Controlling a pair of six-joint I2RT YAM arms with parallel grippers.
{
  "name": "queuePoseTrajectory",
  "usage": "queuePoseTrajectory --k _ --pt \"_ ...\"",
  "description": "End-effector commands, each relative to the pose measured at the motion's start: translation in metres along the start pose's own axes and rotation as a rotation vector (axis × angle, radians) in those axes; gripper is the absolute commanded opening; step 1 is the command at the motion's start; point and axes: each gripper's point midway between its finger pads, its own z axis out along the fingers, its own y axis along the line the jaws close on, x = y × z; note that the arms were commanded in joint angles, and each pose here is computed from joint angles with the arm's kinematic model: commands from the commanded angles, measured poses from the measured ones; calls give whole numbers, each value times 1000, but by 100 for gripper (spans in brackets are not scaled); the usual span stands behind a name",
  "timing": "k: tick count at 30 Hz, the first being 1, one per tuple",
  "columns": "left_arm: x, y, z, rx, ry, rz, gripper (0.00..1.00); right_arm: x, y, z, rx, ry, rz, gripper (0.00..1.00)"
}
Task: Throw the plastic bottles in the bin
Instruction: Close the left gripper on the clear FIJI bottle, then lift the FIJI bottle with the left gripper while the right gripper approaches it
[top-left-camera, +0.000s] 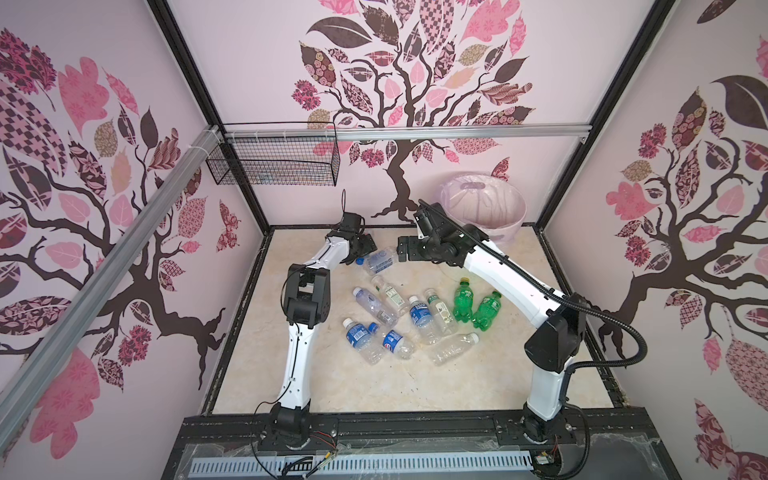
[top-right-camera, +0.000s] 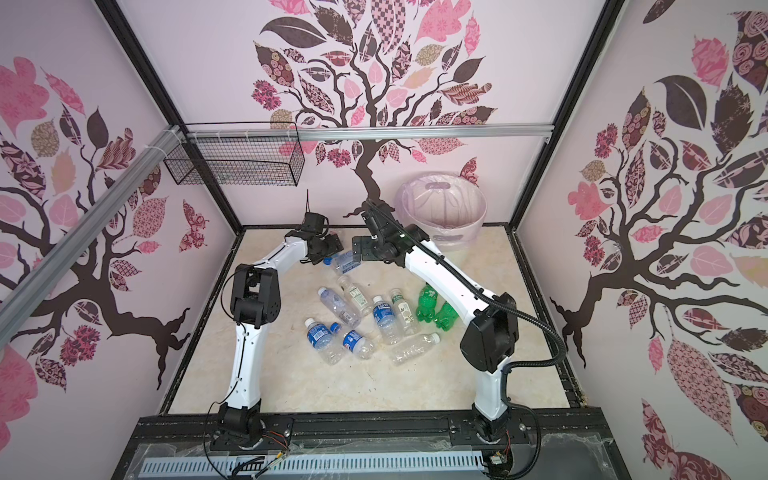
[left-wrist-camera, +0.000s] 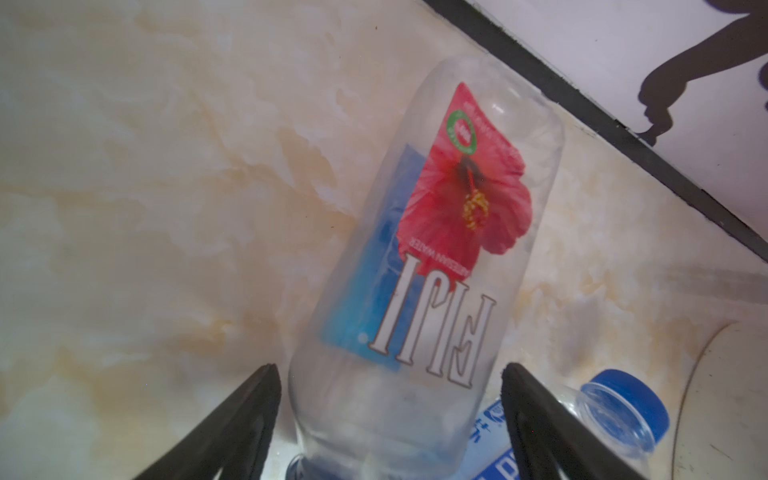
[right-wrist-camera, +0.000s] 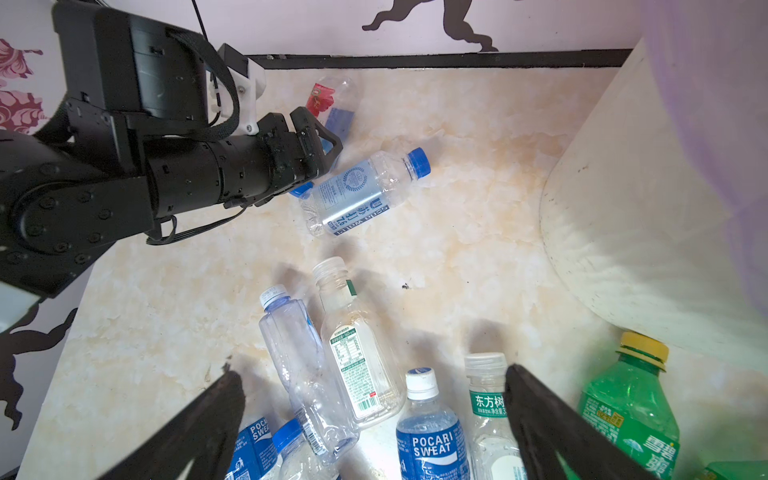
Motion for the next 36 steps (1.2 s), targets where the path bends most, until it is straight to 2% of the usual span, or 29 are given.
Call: queuePoseTrajectory --k 1,7,15,25,32,36 --pt "-2 -8 6 20 -6 19 81 10 -8 3 26 38 7 99" --pt "-1 -9 9 35 3 26 67 13 -16 3 45 45 10 100" --pt "-3 -18 -9 87 -4 74 54 9 -21 1 45 37 26 99" --pt "-7 -26 -49 125 -25 117 52 6 -25 -2 39 14 53 99" --pt "12 -33 -69 146 7 141 52 12 -24 2 25 19 85 99" --pt "22 -37 -87 166 17 162 52 1 -25 -8 20 -15 97 99"
